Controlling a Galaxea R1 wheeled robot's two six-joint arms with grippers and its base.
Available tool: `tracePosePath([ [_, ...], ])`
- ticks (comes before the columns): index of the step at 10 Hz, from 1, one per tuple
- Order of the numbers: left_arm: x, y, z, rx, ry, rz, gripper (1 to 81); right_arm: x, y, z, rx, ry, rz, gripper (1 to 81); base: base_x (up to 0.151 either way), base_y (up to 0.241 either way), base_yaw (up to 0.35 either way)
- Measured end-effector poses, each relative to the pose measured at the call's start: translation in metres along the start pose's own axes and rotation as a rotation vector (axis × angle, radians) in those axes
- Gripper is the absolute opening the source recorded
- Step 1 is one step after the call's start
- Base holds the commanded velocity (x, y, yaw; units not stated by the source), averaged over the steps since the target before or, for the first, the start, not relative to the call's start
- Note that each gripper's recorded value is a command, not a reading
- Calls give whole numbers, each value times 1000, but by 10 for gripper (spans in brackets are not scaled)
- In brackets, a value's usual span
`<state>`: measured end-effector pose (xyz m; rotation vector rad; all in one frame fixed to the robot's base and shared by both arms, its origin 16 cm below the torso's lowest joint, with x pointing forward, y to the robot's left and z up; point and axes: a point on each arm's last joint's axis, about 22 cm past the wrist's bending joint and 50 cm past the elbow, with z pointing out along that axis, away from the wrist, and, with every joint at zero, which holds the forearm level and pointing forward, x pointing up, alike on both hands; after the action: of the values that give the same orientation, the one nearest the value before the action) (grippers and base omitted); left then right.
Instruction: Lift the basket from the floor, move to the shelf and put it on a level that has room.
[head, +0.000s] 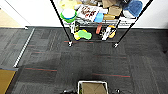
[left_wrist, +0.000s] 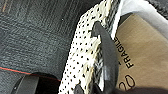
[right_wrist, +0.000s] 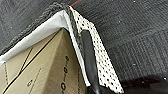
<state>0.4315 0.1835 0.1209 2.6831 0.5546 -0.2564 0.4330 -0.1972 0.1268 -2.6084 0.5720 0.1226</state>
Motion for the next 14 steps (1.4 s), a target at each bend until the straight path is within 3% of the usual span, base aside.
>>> tracePosePath([
  [5,37,14,-43,7,-3,-29,10,42,-44,-25,37,36,-29,10,0,0,0],
  [11,45,63,-132,-31,41,8,10,77,-109,-118,101,126,-88,10,0,0,0],
  [14,45,95,-181,-82,71,30,10,89,-135,-170,127,178,-103,10,0,0,0],
])
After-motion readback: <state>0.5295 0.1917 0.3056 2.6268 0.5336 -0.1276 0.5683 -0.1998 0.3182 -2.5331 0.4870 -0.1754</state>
